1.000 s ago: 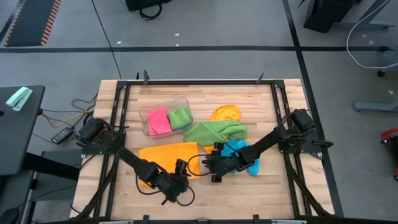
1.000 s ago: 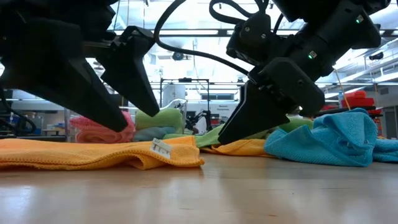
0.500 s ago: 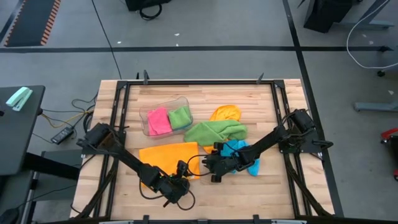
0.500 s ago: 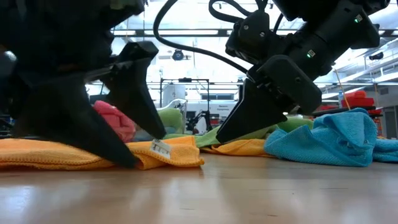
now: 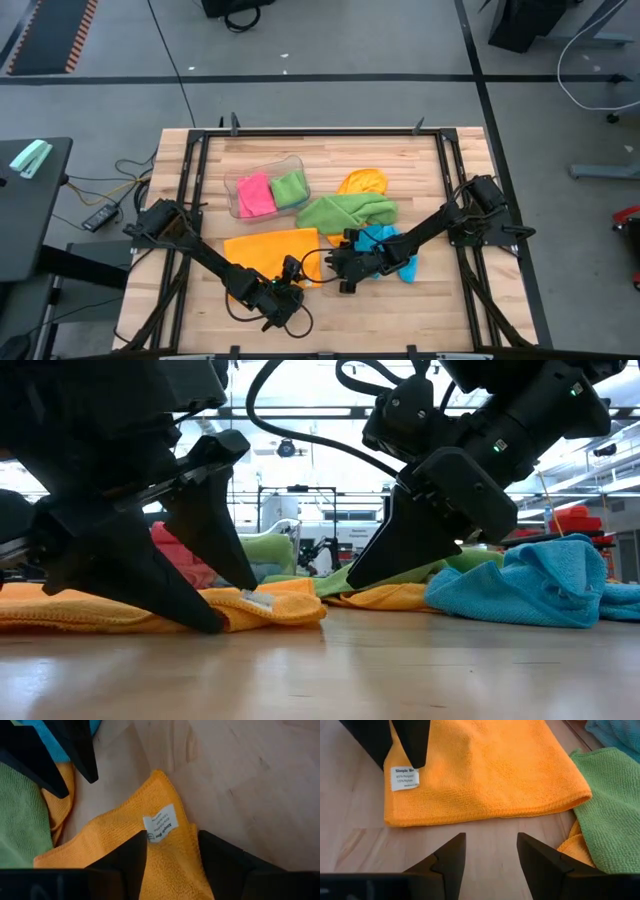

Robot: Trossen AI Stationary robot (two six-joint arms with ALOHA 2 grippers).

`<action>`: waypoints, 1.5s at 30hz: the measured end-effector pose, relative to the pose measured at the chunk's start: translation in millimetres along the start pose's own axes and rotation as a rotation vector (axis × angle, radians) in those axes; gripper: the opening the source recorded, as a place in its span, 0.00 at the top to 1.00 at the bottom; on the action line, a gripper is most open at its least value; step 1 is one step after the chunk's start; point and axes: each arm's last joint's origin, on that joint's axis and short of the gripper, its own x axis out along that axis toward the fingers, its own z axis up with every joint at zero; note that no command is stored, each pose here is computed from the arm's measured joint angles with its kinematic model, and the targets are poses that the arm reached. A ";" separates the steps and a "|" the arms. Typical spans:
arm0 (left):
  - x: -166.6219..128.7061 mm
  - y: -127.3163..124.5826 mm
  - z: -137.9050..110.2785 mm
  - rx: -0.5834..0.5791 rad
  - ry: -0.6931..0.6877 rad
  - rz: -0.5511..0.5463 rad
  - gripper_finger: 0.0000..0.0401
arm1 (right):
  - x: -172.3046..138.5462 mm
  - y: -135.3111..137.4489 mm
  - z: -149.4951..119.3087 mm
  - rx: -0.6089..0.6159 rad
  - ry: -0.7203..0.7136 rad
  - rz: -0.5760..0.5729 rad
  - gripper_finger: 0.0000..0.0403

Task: Fold microfiber towels
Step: Fold the bottom yellow microfiber towel

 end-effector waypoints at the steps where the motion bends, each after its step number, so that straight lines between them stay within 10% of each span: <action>1: 0.0 0.0 -0.2 0.001 0.001 0.000 0.57 | 0.0 0.0 0.0 0.000 0.000 0.000 0.54; 12: 0.3 1.7 -1.7 -0.076 0.013 0.004 0.97 | -15.4 10.0 7.0 -0.056 -0.045 0.040 0.54; 25: -35.6 46.9 1.7 -0.430 0.037 0.089 0.94 | -27.1 31.9 18.9 -0.087 -0.233 0.089 0.54; 45: -27.0 59.4 -23.4 -0.477 0.220 0.118 0.91 | 24.9 49.4 6.3 -0.119 -0.225 0.091 0.54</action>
